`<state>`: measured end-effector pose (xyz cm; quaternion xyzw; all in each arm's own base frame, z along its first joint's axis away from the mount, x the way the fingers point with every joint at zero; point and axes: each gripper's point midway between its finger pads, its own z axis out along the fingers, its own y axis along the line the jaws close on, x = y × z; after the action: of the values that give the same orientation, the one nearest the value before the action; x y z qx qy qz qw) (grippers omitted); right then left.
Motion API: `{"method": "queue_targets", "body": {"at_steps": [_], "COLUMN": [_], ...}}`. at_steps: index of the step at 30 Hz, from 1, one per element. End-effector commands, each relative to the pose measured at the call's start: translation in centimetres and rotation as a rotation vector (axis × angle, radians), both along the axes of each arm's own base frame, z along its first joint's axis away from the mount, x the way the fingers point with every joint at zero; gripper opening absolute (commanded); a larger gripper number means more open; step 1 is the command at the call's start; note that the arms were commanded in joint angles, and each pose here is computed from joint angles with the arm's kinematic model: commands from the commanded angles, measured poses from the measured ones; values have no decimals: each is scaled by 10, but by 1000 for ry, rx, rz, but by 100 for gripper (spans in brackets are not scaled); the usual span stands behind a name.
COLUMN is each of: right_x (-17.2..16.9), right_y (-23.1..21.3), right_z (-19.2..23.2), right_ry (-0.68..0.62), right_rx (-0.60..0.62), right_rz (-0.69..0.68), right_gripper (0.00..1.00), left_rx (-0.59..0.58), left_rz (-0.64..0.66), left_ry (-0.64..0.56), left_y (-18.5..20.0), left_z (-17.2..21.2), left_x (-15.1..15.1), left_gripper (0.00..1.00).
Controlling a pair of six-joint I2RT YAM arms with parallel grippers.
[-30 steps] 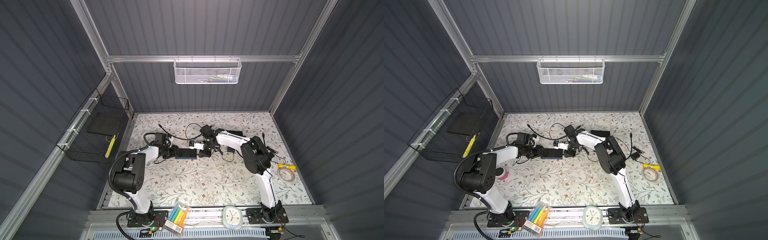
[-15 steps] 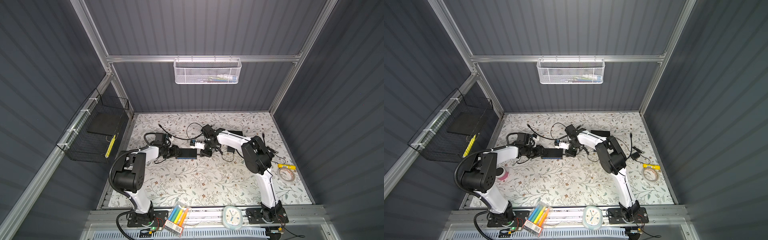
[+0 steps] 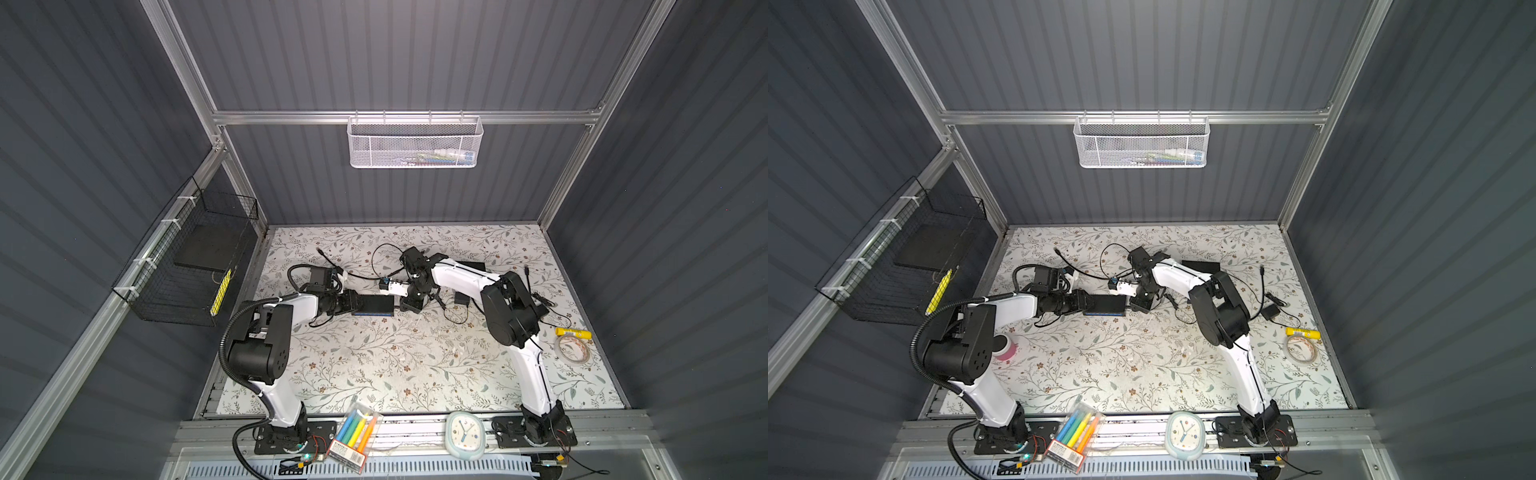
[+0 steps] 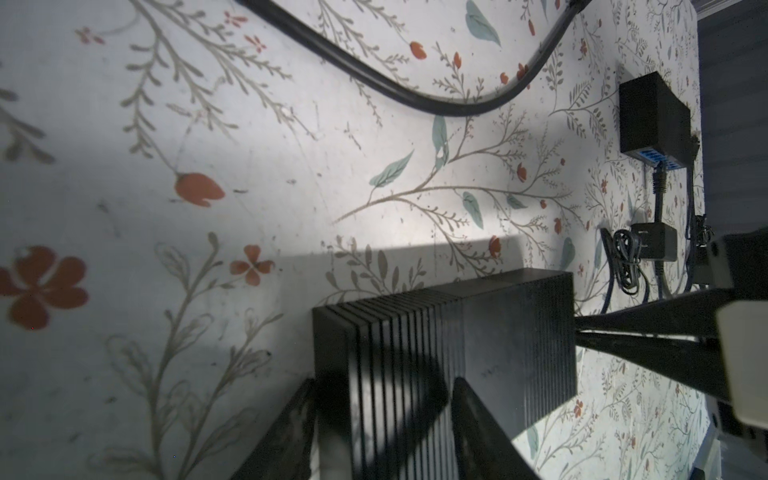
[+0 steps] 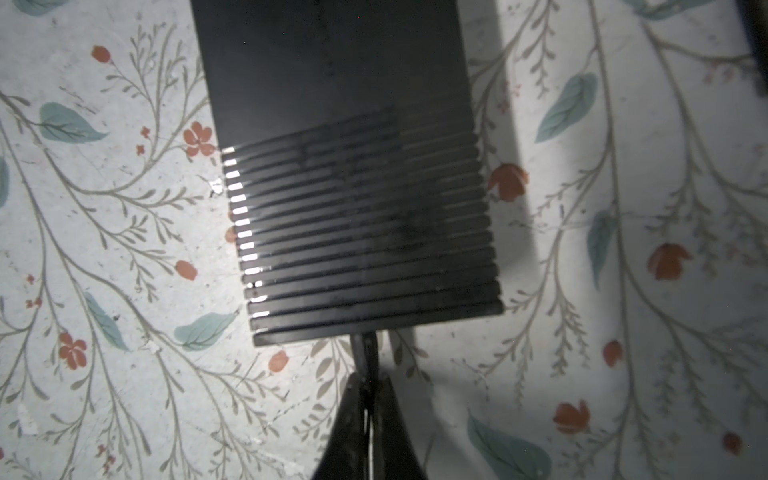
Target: Insert the plug into the switch port
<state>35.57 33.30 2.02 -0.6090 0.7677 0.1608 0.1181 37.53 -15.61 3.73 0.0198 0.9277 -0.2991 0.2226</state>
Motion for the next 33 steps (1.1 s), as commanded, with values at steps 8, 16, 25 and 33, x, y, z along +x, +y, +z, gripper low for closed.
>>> {"method": "queue_targets", "body": {"at_steps": [8, 16, 25, 33], "right_x": [-6, 2, -4, -1], "right_y": [27, 40, 47, 53], "right_z": [4, 15, 16, 26], "right_ry": [14, 7, 31, 26], "right_rx": [28, 32, 36, 42], "right_rz": [27, 10, -25, -41], "right_gripper": [0, 0, 0, 0], "left_rx": [-24, -15, 15, 34], "left_rz": [-68, -66, -67, -74], "left_ry": [88, 108, 123, 134], "left_y": [-23, -25, -26, -30], "left_z": [-27, -35, -43, -50], "left_x": [-21, -31, -38, -43], "left_gripper": [52, 51, 51, 51]}}
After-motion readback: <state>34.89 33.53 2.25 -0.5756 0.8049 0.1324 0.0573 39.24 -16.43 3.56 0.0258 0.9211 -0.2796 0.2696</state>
